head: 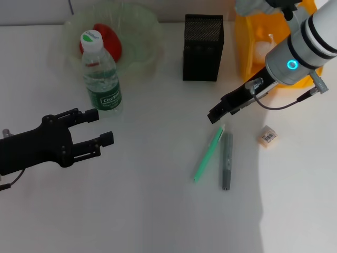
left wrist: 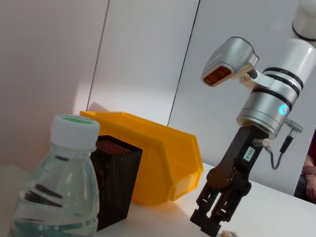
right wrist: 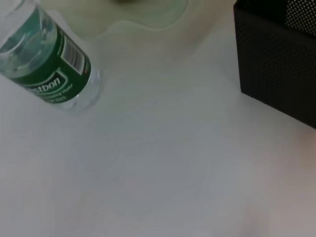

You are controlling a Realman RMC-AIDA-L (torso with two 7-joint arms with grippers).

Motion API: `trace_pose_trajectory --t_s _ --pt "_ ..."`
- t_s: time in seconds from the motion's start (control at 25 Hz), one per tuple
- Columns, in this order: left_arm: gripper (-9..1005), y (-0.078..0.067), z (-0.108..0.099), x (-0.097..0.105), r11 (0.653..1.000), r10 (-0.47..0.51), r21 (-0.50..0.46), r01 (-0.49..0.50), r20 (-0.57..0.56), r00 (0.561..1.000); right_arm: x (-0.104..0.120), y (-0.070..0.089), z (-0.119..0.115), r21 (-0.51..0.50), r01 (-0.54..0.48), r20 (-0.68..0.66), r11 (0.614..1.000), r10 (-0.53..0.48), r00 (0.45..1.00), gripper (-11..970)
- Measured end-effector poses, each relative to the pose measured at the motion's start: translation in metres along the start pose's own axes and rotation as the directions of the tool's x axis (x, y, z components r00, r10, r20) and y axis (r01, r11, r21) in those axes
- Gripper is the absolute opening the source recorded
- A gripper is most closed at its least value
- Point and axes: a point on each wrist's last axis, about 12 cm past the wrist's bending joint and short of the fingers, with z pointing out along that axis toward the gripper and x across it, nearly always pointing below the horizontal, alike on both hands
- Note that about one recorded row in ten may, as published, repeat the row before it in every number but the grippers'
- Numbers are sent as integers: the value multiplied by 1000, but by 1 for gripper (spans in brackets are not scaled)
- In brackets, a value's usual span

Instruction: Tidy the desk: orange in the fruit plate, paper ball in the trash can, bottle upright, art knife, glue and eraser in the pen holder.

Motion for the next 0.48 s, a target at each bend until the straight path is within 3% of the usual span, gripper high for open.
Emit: trace_pose_trajectory --t_s 0.48 --pt "749 1 5 -1 1000 3 2 -3 2 1000 3 0 14 37 -39 -2 999 39 999 463"
